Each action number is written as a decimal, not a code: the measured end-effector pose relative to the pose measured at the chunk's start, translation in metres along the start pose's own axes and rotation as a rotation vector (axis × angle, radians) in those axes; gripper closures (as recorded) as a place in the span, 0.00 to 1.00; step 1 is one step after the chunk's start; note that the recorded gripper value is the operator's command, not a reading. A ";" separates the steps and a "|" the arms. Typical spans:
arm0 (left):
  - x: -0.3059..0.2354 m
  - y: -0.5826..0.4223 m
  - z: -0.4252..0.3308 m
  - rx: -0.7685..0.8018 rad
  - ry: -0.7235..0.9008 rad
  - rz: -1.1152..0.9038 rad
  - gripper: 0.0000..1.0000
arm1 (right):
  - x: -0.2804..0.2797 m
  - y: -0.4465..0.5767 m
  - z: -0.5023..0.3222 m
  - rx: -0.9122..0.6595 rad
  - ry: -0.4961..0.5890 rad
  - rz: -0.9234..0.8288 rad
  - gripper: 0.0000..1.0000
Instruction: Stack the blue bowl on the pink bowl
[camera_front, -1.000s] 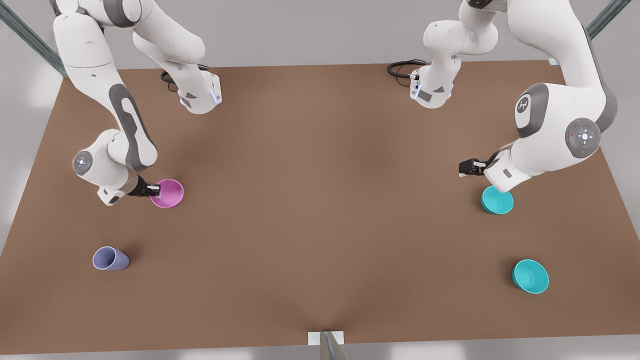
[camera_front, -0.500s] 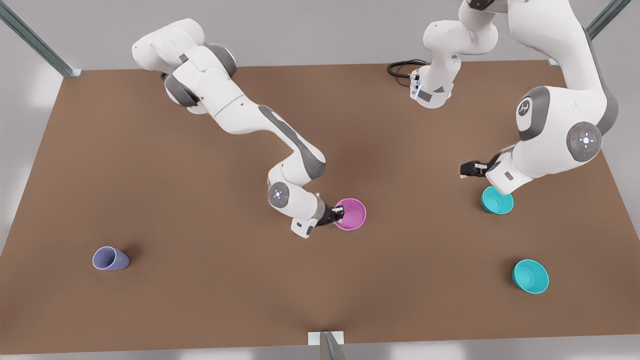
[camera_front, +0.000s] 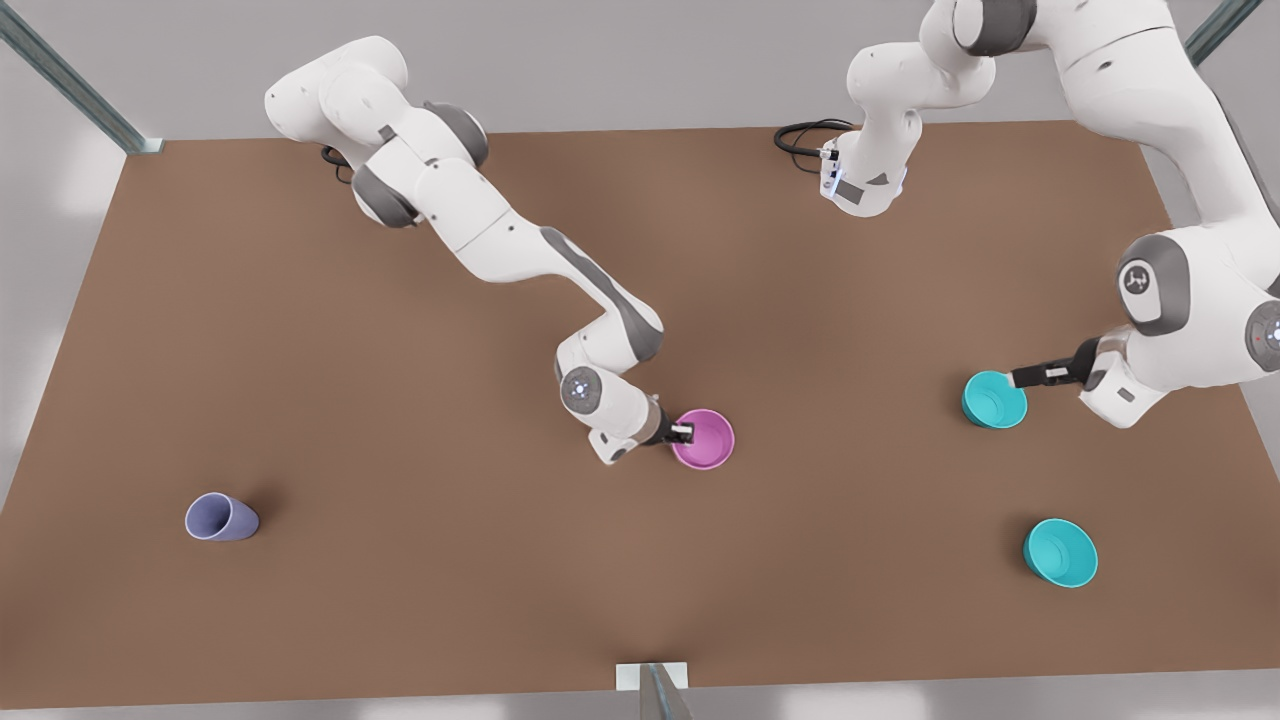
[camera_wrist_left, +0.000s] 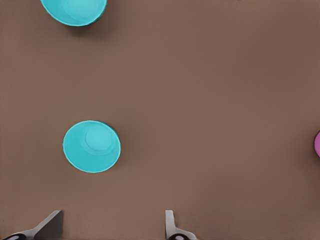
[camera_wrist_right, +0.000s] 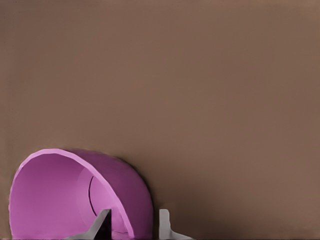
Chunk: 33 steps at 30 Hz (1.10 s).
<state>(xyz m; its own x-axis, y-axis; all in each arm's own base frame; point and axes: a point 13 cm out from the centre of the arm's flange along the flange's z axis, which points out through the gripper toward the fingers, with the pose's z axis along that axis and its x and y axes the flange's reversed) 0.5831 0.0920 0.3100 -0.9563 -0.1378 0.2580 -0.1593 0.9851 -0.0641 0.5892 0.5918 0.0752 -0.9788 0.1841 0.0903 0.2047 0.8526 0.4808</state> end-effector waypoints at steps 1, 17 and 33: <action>-0.010 0.017 0.017 0.010 0.005 -0.017 0.00 | -0.003 0.018 -0.021 -0.024 -0.019 0.007 0.00; -0.035 0.123 0.188 0.057 -0.007 0.034 0.00 | -0.136 -0.230 -0.601 0.384 -0.179 0.079 0.00; -0.034 0.138 0.246 0.062 -0.016 0.131 0.79 | -0.045 -0.290 -0.589 0.511 0.056 -0.138 0.00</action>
<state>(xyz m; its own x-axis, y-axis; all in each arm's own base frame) 0.5330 0.2078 0.0549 -0.9735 -0.0106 0.2286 -0.0473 0.9867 -0.1557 0.5672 0.0479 0.4458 -0.9932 0.0385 0.1095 0.0395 0.9992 0.0067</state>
